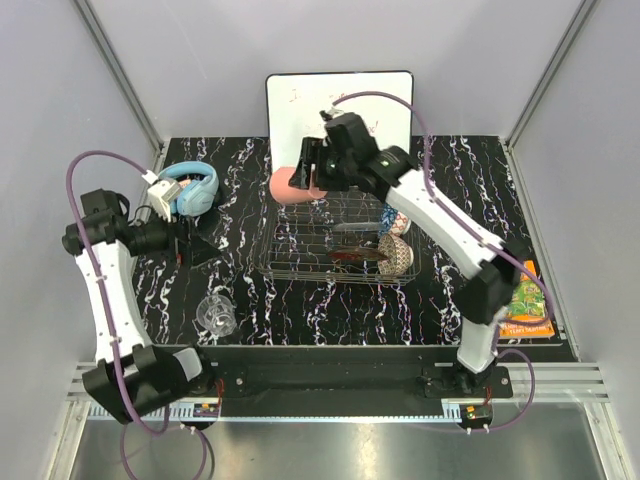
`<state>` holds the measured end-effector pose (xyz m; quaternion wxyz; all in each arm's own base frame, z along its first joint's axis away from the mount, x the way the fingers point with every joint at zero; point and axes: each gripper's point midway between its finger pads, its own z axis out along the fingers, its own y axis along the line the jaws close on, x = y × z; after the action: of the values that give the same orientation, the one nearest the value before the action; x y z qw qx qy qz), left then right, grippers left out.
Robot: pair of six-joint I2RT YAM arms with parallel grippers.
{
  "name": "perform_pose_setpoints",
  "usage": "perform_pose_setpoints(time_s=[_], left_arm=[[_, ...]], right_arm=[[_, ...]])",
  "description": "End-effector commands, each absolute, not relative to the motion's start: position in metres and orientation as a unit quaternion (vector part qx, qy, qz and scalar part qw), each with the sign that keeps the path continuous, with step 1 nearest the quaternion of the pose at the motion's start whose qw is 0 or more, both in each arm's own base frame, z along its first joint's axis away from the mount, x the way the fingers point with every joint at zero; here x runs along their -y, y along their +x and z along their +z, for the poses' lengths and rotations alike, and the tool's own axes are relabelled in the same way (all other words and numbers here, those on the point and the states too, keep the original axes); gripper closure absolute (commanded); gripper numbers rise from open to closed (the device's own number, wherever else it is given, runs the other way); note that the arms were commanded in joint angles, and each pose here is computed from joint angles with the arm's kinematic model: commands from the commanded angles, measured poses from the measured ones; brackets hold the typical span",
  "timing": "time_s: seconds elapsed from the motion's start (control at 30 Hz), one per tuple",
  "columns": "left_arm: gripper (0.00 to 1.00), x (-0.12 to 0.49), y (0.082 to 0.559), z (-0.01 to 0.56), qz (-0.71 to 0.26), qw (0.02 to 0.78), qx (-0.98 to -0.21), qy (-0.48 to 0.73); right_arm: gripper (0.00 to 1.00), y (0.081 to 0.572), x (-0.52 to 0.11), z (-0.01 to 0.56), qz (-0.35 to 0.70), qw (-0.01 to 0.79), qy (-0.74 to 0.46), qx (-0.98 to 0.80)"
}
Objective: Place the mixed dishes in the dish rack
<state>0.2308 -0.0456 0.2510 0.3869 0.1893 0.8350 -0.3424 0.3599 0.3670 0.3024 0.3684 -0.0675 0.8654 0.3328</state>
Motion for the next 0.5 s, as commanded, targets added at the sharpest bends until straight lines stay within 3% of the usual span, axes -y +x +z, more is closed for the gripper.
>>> perform_pose_setpoints(time_s=[0.0, 0.03, 0.17, 0.47], left_arm=[[0.01, 0.022, 0.227, 0.23, -0.264, 0.358, -0.872, 0.202], [0.01, 0.023, 0.224, 0.228, -0.269, 0.352, -0.872, 0.207], [0.01, 0.023, 0.216, 0.22, -0.259, 0.348, -0.873, 0.222], [0.01, 0.007, 0.208, 0.189, -0.211, 0.317, -0.894, 0.237]], right_arm=[[1.0, 0.375, -0.331, 0.252, 0.128, 0.352, -0.113, -0.92], [1.0, 0.387, -0.332, 0.224, 0.082, 0.338, -0.117, -0.93], [1.0, 0.396, -0.345, 0.223, 0.035, 0.336, -0.155, -0.928], [1.0, 0.39, -0.358, 0.179, 0.009, 0.304, -0.18, -0.936]])
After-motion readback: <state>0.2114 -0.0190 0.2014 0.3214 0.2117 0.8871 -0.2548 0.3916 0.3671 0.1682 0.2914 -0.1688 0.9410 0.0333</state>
